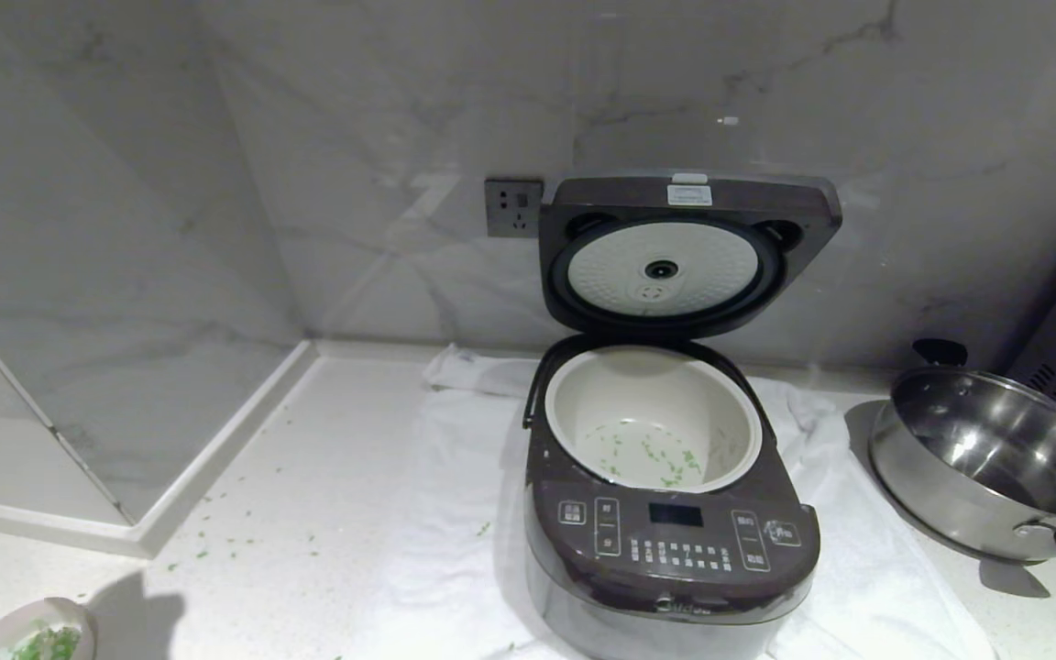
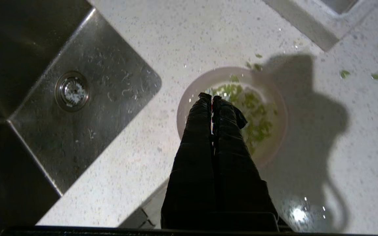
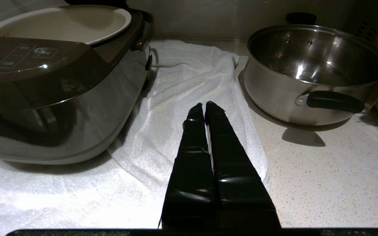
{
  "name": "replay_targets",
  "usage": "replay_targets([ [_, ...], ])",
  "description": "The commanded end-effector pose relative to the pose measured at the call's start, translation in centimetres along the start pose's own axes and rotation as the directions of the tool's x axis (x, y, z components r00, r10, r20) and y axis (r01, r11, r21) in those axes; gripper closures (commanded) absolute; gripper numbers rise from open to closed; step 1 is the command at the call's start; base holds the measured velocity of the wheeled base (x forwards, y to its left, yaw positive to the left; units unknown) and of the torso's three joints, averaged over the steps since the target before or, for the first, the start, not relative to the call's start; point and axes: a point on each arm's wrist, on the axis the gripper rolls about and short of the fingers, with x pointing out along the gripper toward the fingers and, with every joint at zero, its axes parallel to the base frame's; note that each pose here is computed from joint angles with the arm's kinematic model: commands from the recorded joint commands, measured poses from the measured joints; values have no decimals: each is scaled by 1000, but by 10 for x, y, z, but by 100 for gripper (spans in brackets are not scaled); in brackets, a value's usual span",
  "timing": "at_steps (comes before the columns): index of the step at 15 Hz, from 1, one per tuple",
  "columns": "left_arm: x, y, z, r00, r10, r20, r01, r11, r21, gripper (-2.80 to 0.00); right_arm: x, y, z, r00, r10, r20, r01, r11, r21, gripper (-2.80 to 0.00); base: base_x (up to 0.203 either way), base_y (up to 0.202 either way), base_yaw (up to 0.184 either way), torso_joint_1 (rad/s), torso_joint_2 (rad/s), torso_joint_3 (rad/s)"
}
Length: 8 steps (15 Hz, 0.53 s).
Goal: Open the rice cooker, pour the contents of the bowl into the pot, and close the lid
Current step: Pick up the bowl on the table
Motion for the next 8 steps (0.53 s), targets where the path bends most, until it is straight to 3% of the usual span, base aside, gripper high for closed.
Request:
replay_targets([
  [1,30,5,-4,996,-63,-67,65,998,27,0,0,0,0,1000,1,0,-1,1000,0,0,0,0,0,0,0,0],
  [4,32,23,-7,990,-129,-64,131,991,37,0,0,0,0,1000,0,-2,0,1000,0,0,0,0,0,0,0,0],
  [6,26,27,-3,991,-121,-54,122,992,29,0,0,0,-1,1000,1,-1,-1,1000,0,0,0,0,0,0,0,0],
  [8,21,30,-5,987,-127,-100,129,991,20,0,0,0,0,1000,1,-1,-1,1000,0,0,0,0,0,0,0,0],
])
